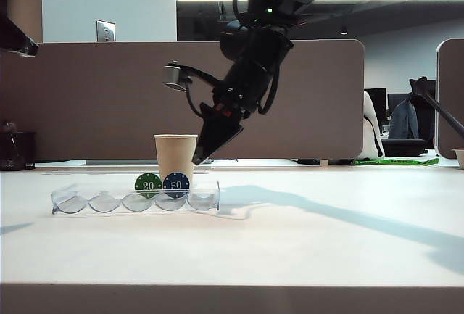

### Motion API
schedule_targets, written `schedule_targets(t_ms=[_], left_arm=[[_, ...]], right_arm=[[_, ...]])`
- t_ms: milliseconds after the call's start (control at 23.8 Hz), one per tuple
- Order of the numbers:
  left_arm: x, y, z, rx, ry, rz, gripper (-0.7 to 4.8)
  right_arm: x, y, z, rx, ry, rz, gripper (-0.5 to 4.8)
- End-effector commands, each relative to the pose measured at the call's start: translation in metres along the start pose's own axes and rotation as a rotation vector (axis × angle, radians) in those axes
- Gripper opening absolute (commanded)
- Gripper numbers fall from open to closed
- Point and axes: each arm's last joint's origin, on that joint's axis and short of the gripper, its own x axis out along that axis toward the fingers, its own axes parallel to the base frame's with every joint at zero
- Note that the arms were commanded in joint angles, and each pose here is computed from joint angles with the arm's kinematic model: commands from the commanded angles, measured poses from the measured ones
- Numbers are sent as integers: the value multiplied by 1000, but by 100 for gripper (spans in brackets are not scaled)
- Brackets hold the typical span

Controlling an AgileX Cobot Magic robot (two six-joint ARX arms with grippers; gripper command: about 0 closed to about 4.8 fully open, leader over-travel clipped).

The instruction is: Pick up the chip with the greater value and put it into the paper cup.

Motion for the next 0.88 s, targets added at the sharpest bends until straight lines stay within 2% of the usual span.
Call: schedule_targets(t_ms=[42, 463, 884], left_arm=[[0, 0, 3, 8, -18, -4, -5], [0, 0, 3, 8, -18, -4, -5], [0, 0, 3, 8, -18, -4, -5]], right_arm=[[-3, 4, 8, -21, -19, -4, 177], [1, 1, 20, -86, -81, -77, 181], [4, 5, 25, -97, -86, -68, 180]])
